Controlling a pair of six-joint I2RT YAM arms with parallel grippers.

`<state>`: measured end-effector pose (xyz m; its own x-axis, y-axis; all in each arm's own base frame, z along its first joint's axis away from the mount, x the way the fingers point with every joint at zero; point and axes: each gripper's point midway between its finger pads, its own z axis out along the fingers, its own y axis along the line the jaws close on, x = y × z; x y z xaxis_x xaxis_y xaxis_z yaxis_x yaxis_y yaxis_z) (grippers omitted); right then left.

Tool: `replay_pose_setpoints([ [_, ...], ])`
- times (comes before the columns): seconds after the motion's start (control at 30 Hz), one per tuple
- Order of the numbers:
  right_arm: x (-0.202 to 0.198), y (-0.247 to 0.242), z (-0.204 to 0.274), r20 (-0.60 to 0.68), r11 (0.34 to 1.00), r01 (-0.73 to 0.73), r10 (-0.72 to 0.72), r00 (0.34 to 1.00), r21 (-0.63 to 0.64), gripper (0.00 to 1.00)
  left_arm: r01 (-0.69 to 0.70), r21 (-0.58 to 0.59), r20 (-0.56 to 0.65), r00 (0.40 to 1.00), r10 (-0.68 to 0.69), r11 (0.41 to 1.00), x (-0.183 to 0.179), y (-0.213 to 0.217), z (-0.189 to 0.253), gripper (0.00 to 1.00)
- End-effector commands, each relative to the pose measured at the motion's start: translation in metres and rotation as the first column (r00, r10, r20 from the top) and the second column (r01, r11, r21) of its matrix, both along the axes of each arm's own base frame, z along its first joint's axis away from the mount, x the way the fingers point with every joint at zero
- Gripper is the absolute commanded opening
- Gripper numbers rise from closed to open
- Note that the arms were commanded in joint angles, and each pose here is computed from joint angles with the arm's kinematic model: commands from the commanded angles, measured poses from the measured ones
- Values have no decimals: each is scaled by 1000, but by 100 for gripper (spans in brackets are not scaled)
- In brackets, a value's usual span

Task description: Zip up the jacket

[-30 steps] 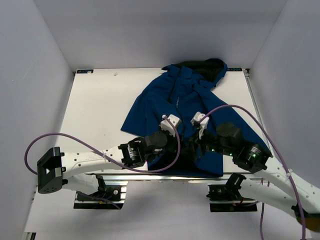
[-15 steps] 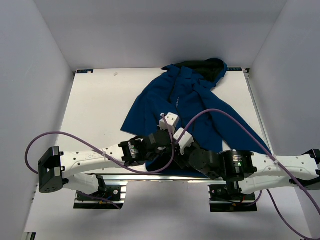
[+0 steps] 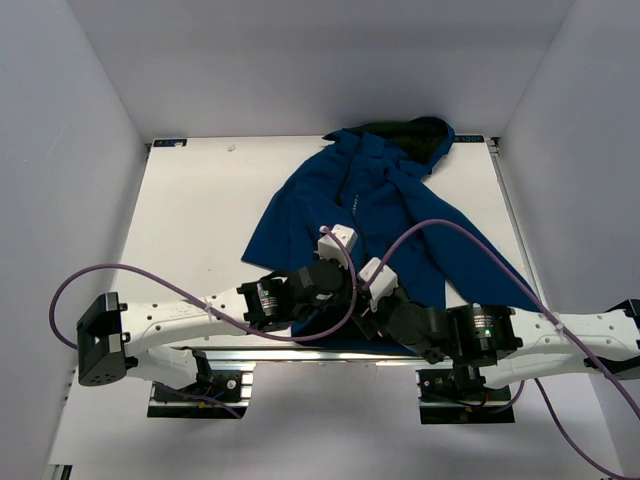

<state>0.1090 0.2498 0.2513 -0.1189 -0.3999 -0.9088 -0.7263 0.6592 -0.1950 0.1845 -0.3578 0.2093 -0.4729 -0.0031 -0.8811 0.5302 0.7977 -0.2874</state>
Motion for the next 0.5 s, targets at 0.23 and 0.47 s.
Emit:
replay_pose_setpoints([
  [0.23, 19, -33, 3, 79, 992, 101, -107, 991, 80, 60, 39, -58, -13, 999, -40, 998, -8, -9, 20, 0],
  [0.47, 13, -14, -5, 87, 999, 33, -36, 996, 38, 60, 42, -51, -22, 999, -44, 998, -8, -13, 18, 0],
])
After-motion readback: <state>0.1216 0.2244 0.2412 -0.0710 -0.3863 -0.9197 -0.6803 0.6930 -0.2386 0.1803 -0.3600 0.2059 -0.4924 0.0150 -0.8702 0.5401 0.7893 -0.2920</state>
